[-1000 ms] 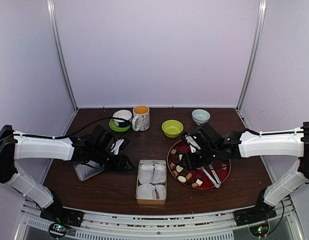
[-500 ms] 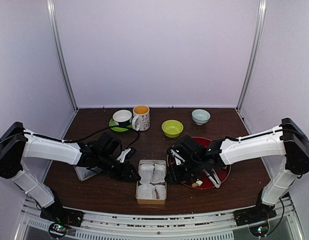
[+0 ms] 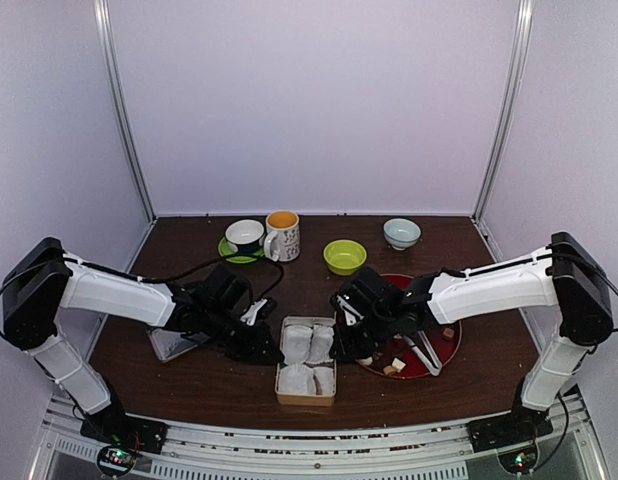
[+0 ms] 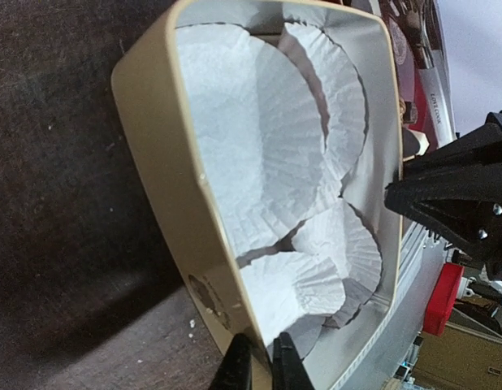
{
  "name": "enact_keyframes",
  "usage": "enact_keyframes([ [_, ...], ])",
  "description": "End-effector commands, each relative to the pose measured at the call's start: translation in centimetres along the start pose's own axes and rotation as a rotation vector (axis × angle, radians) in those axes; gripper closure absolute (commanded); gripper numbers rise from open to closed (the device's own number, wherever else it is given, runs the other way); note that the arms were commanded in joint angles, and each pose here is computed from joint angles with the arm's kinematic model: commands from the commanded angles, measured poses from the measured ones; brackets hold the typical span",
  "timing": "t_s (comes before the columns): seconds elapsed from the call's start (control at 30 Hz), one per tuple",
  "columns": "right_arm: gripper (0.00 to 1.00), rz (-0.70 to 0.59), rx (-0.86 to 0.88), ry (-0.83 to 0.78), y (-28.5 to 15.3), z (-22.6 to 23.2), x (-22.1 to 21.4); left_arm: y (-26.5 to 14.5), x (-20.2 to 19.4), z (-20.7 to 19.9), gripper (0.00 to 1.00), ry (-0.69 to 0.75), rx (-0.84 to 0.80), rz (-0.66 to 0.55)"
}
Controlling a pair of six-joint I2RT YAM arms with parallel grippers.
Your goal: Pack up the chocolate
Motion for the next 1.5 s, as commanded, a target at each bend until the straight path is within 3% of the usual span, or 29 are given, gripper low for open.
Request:
enact_keyframes([
  [0.0,0.90,-0.047,-0.022,-0.022,0.2,-0.4,2.1,0.9,2.6,-1.3,0.93,0.022,-0.017,-0.083],
  [0.3,0.89,-0.078,-0.058,-0.020,0.5,-2.8,5.5,1.1,6.5,-1.2,0.91,0.008,0.006,-0.166],
  [0.4,0.78,-0.099,-0.066,-0.028,0.1,-3.2,6.3,1.0,7.7,-1.4,0.86,0.022,0.020,-0.187],
  [0.57,0.61,-0.220,-0.085,-0.072,-2.8,-2.8,7.5,-1.0,8.1,-2.3,0.59,0.076,0.035,-0.272],
  [0.83,0.30,-0.360,-0.191,-0.129,-6.7,-3.5,8.2,-5.1,7.9,-3.7,0.28,0.174,0.095,-0.384],
  [0.97,0.28,-0.355,-0.270,-0.140,-8.4,-4.9,7.9,-7.7,7.8,-4.3,0.18,0.209,0.130,-0.471],
  [1.03,0.27,-0.354,-0.287,-0.135,-9.1,-5.9,7.5,-9.0,7.6,-4.1,0.03,0.228,0.160,-0.515],
  [1.27,0.12,-0.403,-0.359,-0.101,-12.0,-9.4,5.9,-12.1,7.3,-2.6,0.02,0.293,0.196,-0.603],
  [1.47,0.12,-0.319,-0.439,-0.084,-12.7,-12.1,4.2,-14.4,7.5,-0.4,0.02,0.261,0.227,-0.630],
])
Point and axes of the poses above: each gripper's point midway between its finger pads, its own y axis out along the fingers, its own z axis along the line the jaws close on, x = y × z, the point moved 6 cm from there along -y, back along the fingers, and after that the axes turned 11 degrees about -y, right-handed, at the moved point
